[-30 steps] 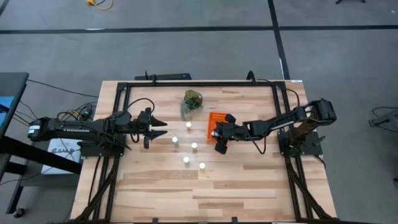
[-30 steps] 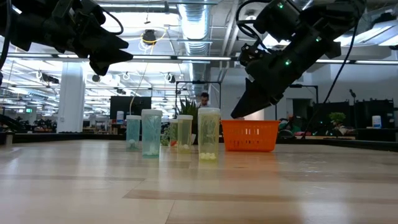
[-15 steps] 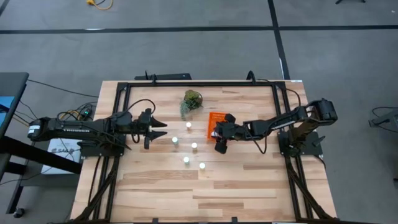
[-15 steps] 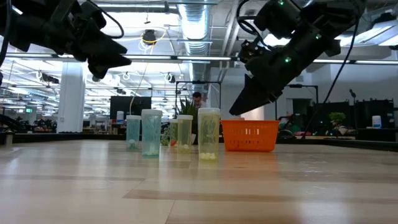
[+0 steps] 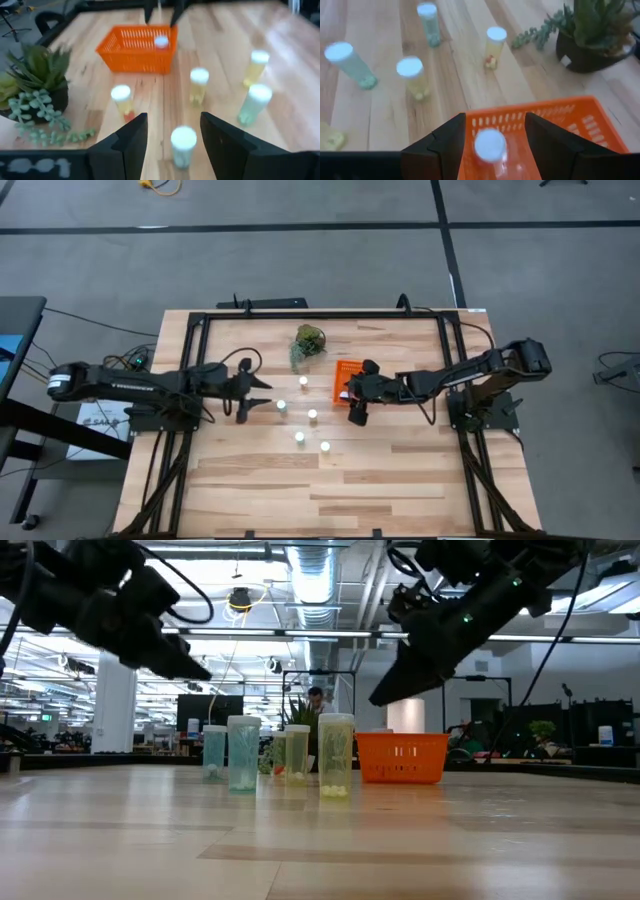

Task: Pick and place pill bottles into a basket
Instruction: Put the top blue pill bottle into the basket

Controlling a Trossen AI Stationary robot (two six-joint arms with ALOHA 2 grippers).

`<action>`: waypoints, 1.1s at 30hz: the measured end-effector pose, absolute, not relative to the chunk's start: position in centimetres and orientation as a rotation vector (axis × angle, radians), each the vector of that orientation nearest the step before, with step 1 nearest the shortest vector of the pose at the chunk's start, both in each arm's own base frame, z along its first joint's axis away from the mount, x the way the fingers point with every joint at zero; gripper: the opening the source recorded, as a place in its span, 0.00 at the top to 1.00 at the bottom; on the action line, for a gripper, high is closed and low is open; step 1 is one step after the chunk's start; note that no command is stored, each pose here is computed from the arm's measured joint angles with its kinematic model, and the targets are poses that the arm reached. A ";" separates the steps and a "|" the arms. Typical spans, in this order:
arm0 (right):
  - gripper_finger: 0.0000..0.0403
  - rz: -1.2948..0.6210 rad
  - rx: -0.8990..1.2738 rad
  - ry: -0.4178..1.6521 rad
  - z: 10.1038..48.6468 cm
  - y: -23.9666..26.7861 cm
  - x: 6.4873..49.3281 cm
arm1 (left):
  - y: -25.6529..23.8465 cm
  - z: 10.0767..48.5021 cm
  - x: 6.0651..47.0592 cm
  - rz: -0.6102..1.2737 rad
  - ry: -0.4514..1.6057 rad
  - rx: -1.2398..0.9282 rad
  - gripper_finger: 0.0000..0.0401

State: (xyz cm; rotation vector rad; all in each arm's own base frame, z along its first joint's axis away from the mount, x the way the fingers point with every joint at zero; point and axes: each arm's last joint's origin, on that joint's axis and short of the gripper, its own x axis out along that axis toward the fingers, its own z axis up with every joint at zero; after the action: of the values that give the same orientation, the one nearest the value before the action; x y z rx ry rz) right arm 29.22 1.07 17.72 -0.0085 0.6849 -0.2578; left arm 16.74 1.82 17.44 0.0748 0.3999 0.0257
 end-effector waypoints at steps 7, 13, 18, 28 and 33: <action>0.51 -0.257 -0.006 0.670 18.7 1.0 28.7 | 2.0 15.9 17.9 0.008 0.469 0.119 0.57; 0.51 -0.256 -0.005 0.668 18.9 1.0 28.5 | 2.0 14.8 18.7 0.003 0.507 0.107 0.57; 0.51 -0.256 -0.008 0.689 18.7 1.0 28.4 | 1.9 14.2 19.1 -0.055 0.518 0.075 0.57; 0.52 -0.253 -0.007 0.688 18.7 1.1 28.4 | 1.9 13.8 19.3 -0.071 0.529 0.076 0.57; 0.52 -0.242 -0.012 0.688 18.7 1.4 28.4 | 1.9 13.8 19.3 -0.079 0.529 0.105 0.57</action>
State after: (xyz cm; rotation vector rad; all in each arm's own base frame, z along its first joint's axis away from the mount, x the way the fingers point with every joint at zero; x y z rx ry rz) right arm 28.43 1.41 18.70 -0.0121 0.6877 -0.2424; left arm 19.29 1.91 13.78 0.1048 0.5288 -0.0791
